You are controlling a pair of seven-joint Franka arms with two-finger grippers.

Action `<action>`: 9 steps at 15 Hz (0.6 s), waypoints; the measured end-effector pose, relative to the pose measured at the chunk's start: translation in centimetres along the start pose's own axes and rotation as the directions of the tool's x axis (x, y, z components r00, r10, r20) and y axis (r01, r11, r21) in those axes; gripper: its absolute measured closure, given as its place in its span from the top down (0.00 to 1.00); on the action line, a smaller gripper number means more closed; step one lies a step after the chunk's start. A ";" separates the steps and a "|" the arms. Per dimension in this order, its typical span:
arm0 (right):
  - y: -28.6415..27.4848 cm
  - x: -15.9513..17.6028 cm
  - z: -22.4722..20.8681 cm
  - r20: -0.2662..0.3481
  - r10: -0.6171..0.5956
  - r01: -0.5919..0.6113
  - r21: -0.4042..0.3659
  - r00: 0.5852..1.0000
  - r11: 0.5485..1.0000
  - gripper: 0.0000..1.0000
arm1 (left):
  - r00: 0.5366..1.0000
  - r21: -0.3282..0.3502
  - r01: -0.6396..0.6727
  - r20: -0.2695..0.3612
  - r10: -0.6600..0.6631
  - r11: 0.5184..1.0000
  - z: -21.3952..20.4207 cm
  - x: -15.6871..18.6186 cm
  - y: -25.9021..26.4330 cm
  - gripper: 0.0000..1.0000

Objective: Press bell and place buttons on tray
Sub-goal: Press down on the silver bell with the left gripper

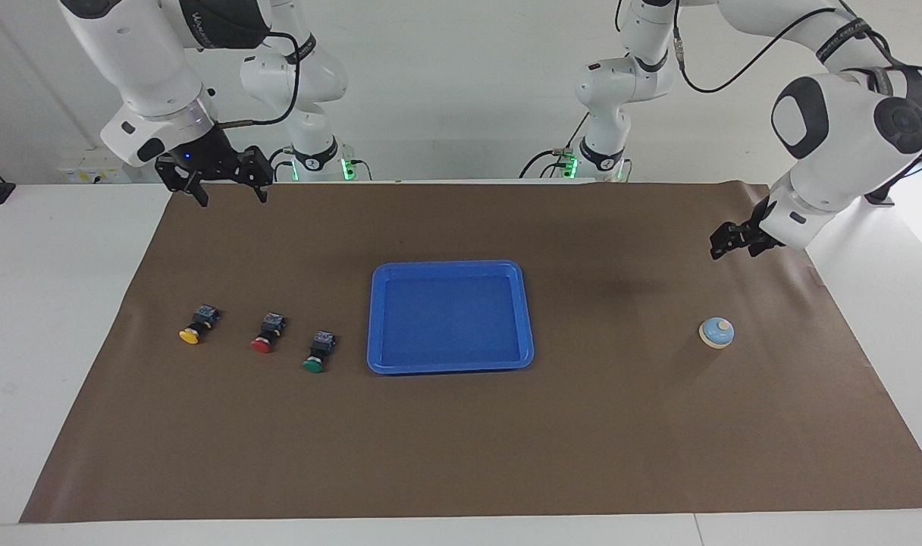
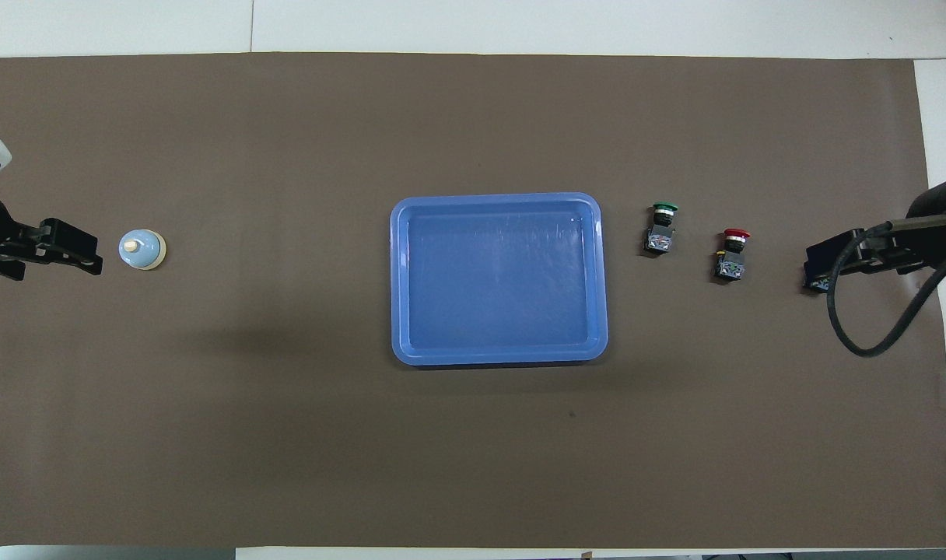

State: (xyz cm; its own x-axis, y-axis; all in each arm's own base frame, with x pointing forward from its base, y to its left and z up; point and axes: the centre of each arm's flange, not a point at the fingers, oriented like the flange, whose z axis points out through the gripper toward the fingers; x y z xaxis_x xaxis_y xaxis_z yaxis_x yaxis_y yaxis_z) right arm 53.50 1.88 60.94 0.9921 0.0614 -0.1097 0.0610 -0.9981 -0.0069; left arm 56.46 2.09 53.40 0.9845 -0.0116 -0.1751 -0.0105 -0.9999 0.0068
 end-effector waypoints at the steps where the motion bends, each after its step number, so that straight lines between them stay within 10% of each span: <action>1: 0.0 0.0 0.0 0.000 0.000 0.000 0.000 1.000 1.000 1.00 | 1.000 -0.008 0.000 -0.007 0.000 1.000 -0.4 -0.2 0.1 1.00; 9: 1.0 -0.1 0.1 0.009 0.019 -0.019 0.002 1.000 1.000 1.00 | 0.999 -0.010 -0.038 -0.004 0.038 0.999 -0.6 -0.2 3.0 1.00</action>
State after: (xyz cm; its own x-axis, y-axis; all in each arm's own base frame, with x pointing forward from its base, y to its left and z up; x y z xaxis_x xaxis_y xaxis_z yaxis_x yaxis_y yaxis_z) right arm 53.42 0.85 60.88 0.9921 0.0423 -0.1184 0.0418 -0.9991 -0.0072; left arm 56.34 -0.89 54.03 0.9841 -0.0494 -0.1706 -0.0460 -0.9987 0.0236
